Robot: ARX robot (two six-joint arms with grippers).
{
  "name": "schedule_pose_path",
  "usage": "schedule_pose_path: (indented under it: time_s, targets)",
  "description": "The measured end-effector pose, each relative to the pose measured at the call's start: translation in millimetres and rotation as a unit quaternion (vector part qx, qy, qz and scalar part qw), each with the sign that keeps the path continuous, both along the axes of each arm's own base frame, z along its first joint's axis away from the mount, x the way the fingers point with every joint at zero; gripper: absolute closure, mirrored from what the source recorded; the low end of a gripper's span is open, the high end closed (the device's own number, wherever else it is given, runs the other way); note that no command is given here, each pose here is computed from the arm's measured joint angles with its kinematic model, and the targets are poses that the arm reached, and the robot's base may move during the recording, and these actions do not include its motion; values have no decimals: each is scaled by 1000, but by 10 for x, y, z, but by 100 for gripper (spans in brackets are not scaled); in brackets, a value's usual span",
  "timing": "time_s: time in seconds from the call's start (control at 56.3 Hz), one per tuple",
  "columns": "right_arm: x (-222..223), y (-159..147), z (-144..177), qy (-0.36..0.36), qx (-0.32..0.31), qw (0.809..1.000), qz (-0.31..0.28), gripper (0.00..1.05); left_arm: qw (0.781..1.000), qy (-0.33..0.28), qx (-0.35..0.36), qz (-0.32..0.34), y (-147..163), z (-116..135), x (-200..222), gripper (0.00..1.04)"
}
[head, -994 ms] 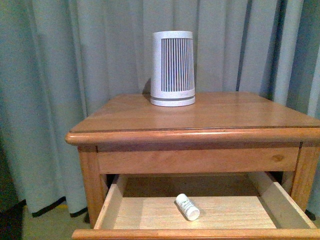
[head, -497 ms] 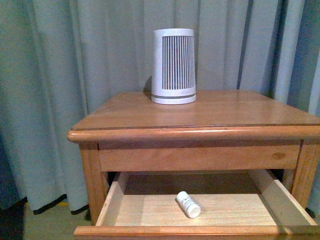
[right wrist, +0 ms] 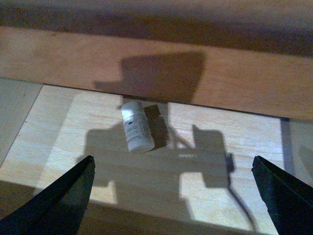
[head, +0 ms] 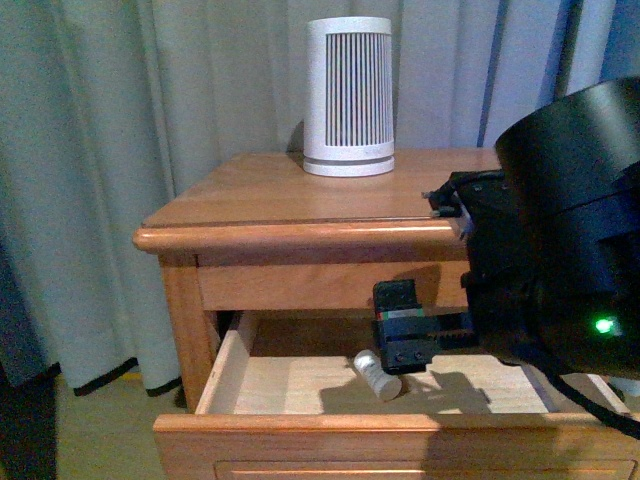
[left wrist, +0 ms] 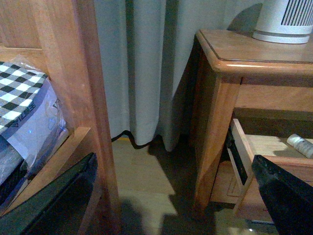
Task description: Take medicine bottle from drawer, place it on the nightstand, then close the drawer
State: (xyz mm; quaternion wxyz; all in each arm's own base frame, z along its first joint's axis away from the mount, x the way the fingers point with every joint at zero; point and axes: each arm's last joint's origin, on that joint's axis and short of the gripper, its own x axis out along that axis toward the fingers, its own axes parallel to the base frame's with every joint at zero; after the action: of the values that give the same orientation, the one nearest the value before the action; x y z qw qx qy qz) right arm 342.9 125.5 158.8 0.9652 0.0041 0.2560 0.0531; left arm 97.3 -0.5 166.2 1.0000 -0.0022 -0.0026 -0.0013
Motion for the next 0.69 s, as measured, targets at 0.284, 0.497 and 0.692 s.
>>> schedule_pose_path:
  time_s: [0.284,0.497,0.692]
  targets:
    - [278,112,-442,5,-4,1000,-2,7,1000,0,0,0,0,0,0,7]
    - [410,173,-578,59,8,998,-17,7,1000,0,0,0,0,0,0,7]
    - [386,210,-609,78,17,996,-30,7,1000,0,0,0,0,0,0,7]
